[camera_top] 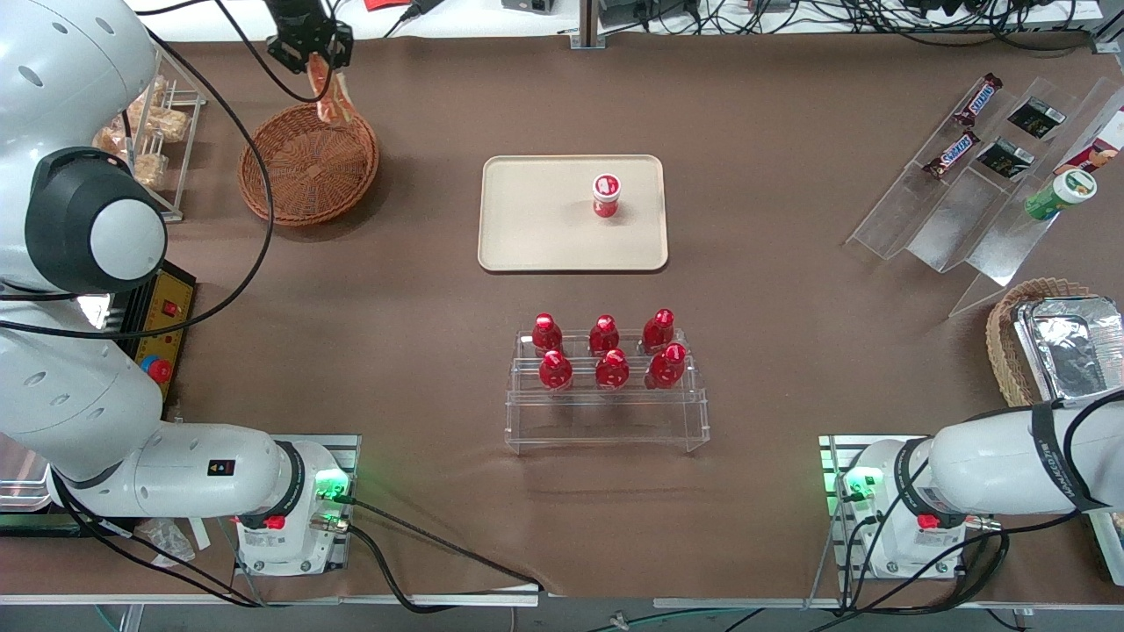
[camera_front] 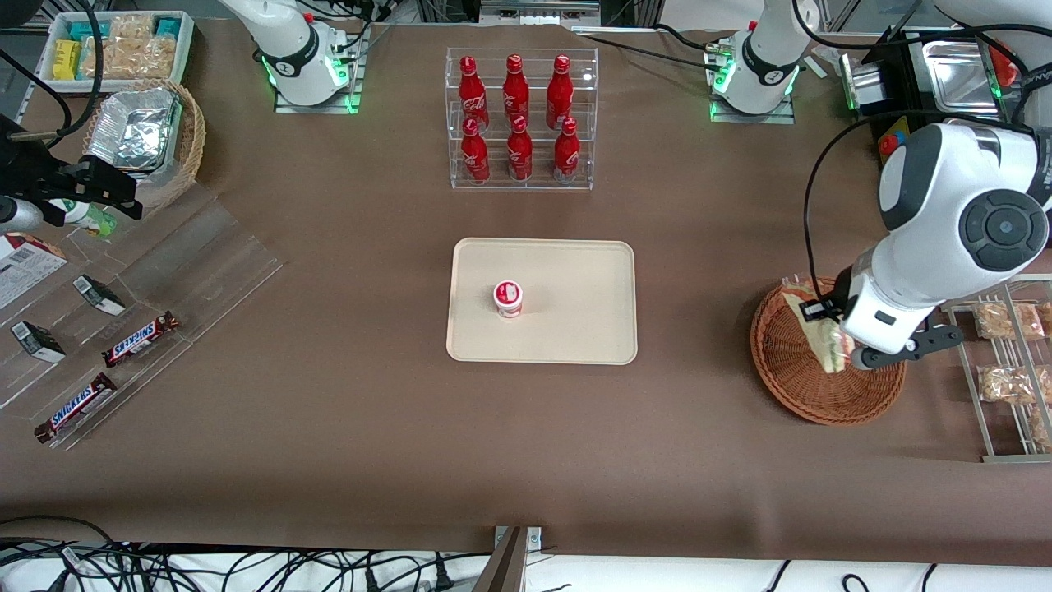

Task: Place sandwich from basket to tray
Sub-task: 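Lift the sandwich out of the basket and carry it toward the cream tray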

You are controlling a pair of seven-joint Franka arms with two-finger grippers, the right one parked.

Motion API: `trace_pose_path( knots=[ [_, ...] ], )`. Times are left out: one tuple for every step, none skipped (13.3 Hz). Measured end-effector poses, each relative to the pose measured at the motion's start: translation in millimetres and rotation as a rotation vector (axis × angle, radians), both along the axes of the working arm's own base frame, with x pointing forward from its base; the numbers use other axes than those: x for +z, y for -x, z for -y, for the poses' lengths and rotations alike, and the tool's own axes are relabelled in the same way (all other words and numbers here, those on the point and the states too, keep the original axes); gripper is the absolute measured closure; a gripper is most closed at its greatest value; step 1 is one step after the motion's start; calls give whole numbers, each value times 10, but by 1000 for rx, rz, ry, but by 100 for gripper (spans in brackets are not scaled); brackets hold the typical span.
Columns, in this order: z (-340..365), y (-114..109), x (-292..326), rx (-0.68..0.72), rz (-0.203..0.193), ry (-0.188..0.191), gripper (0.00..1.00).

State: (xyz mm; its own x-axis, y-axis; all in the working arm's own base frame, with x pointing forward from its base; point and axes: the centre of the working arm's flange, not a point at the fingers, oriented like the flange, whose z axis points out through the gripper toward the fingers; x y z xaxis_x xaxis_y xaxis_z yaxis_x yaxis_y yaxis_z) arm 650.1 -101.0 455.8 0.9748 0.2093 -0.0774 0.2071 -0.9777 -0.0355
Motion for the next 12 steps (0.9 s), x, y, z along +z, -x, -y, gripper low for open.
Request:
trace_pose_path(
  knots=[
    [158, 21, 80, -51, 3, 41, 83],
    [328, 55, 155, -93, 6, 80, 83],
    [514, 111, 219, -129, 4, 109, 83],
    [710, 189, 266, -164, -8, 126, 83],
    [924, 281, 302, -203, -23, 136, 83],
    [1130, 375, 326, -241, -36, 145, 83],
    [1320, 460, 348, -276, -43, 153, 83],
    [1463, 528, 361, -303, -49, 159, 83],
    [1576, 586, 372, -323, -54, 164, 83],
    [1677, 641, 379, -334, -59, 168, 83],
    [1766, 690, 376, -336, -62, 171, 83],
    [1848, 734, 357, -329, -63, 172, 83]
  ],
)
